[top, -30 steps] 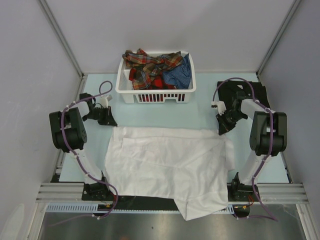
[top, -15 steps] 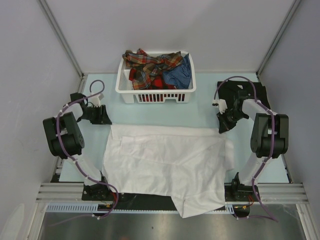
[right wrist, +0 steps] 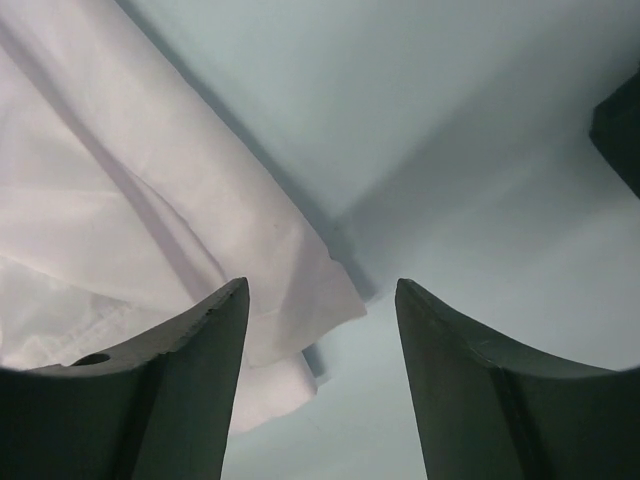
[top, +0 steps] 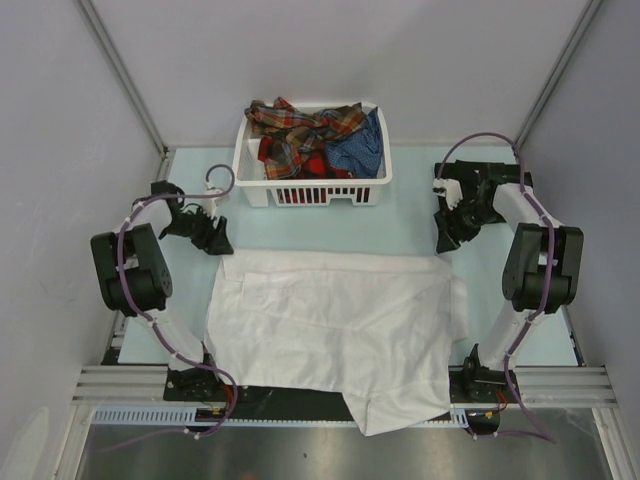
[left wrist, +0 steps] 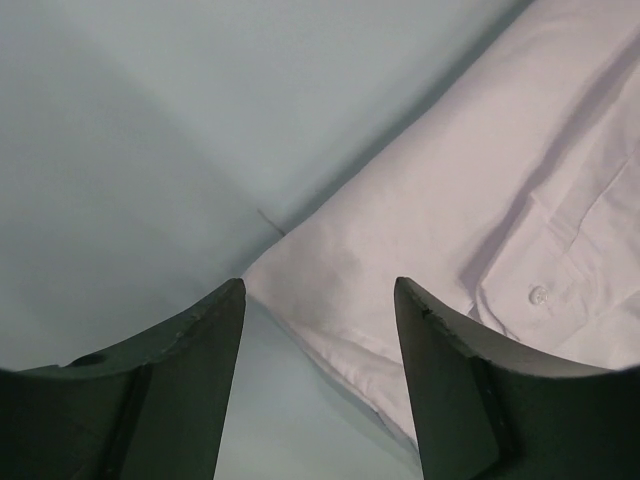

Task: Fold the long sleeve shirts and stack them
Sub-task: Fold the shirt

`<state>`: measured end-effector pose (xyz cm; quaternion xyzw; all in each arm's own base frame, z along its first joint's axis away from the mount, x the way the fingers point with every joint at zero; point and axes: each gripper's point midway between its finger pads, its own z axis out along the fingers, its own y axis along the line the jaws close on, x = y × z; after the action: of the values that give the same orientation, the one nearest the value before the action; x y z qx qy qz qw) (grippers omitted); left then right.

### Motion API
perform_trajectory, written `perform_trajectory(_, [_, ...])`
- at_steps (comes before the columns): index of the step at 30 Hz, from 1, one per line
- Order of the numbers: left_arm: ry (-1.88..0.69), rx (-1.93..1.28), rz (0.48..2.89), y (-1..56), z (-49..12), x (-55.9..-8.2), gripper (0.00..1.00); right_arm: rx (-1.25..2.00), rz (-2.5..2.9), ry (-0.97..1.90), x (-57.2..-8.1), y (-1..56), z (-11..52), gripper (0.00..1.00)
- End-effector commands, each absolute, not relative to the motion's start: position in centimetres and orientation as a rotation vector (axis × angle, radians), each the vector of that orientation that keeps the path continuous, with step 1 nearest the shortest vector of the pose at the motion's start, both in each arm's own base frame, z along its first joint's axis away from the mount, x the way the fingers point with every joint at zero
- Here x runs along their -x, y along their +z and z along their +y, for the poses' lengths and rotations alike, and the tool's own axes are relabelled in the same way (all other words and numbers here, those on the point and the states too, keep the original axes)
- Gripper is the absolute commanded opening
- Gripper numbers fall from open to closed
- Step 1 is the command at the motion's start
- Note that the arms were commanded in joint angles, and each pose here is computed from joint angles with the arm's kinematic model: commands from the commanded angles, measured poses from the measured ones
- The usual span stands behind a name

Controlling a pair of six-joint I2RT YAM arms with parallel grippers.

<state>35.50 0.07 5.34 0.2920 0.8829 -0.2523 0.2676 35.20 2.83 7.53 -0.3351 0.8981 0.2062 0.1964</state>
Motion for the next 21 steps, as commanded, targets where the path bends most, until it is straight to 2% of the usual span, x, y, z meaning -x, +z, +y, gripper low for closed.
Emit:
perform_trajectory(1, [-0.771,-0.977,2.189,6.6,-2.0,-36.3,0.67,0.963,2.537,0.606,-35.7,5.7,3.6,0.66])
perform_trajectory(8, [-0.729,-1.027,2.216,4.6,-2.4,-37.1,0.69,1.012,2.595,0.616,-34.0,2.2,3.4,0.64])
perform_trajectory(10, [-0.68,-1.037,2.246,3.9,-1.6,-37.4,0.66,1.024,2.604,0.638,-33.5,1.9,3.5,0.56])
perform_trajectory(13, [-0.63,-1.07,2.279,3.2,-0.9,-37.0,0.56,1.039,2.618,0.669,-32.3,1.4,3.8,0.49])
perform_trajectory(15, [-0.619,-1.096,2.283,2.9,-0.8,-36.3,0.42,1.049,2.619,0.662,-31.9,1.3,3.8,0.4])
perform_trajectory(16, [-0.606,-1.099,2.287,3.0,-0.7,-36.2,0.36,1.051,2.617,0.652,-31.9,1.2,3.8,0.31])
perform_trajectory(17, [-0.603,-1.088,2.294,2.9,-0.6,-36.1,0.24,1.066,2.609,0.641,-32.1,1.2,4.1,0.21])
perform_trajectory(19, [-0.593,-1.077,2.3,2.9,-0.6,-36.2,0.11,1.042,2.605,0.578,-33.0,1.2,4.1,0.0])
perform_trajectory(21, [-0.559,-1.017,2.317,3.1,-0.1,-36.8,0.05,1.013,2.561,0.509,-34.9,1.7,4.1,0.0])
